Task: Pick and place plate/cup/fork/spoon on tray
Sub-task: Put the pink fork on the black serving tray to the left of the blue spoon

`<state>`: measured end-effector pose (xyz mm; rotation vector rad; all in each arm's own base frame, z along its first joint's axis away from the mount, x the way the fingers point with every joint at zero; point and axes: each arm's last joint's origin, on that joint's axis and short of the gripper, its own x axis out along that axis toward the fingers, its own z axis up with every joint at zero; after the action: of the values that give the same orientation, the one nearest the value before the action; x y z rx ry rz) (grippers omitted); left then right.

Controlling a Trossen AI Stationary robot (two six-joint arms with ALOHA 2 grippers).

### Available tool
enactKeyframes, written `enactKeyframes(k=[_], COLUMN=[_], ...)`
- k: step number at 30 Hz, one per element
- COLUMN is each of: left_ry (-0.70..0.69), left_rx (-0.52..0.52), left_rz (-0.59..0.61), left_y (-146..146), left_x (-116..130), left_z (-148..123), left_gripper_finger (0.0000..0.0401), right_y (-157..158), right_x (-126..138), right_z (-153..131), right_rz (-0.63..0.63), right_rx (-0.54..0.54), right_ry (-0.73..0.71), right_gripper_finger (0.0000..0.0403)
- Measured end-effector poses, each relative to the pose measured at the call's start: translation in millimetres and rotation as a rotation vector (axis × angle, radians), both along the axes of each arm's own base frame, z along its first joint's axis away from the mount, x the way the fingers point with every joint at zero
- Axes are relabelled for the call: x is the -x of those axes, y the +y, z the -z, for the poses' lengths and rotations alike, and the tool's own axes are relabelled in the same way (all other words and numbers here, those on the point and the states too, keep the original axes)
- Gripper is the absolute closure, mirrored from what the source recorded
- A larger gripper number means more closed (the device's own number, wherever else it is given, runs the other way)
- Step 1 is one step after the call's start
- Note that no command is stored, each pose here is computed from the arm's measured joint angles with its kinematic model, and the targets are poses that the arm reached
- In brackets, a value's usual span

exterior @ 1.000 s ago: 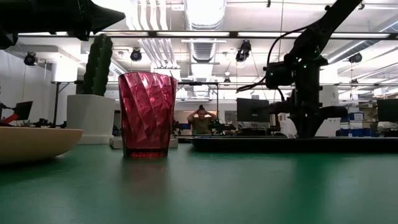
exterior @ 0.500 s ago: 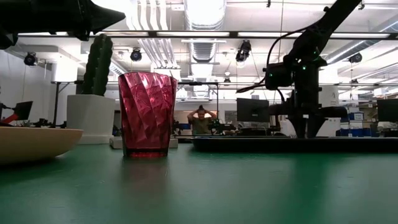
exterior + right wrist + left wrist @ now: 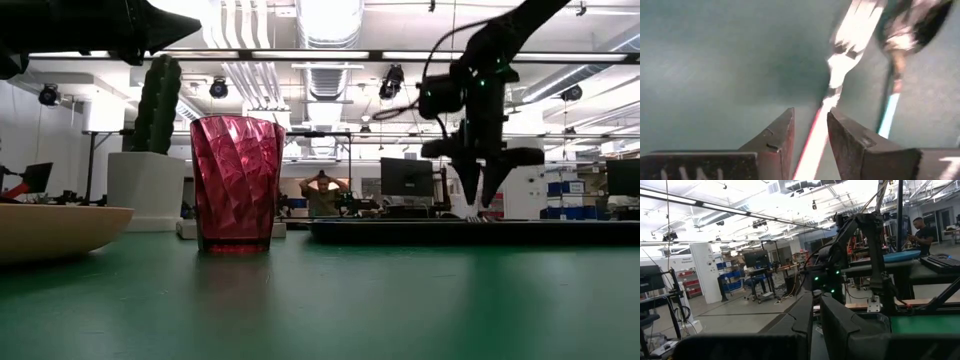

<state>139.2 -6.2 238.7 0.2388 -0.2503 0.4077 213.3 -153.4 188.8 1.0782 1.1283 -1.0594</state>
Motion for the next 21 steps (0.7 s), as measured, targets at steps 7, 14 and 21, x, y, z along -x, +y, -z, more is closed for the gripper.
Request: enactKeyframes(k=[7, 14, 21], left_ry=[0.000, 0.000, 0.001], left_rx=[0.000, 0.000, 0.000], left_rz=[0.000, 0.000, 0.000], left_y=[0.0, 0.0, 0.0], left_x=[0.0, 0.0, 0.0], left_z=[0.0, 0.0, 0.1], left_gripper_finger=[0.0384, 0.0384, 0.0384], right_y=[38.7, 54.2, 57.8], right_x=[-19.8, -19.3, -17.2], right_z=[4.4, 17.5, 25.5], right_rz=[-0.141, -0.135, -0.136], right_rx=[-0.001, 0.044, 0.046], right_ry=[0.017, 0.099, 0.096], right_gripper_finger=[0.0330, 0.0365, 0.0392])
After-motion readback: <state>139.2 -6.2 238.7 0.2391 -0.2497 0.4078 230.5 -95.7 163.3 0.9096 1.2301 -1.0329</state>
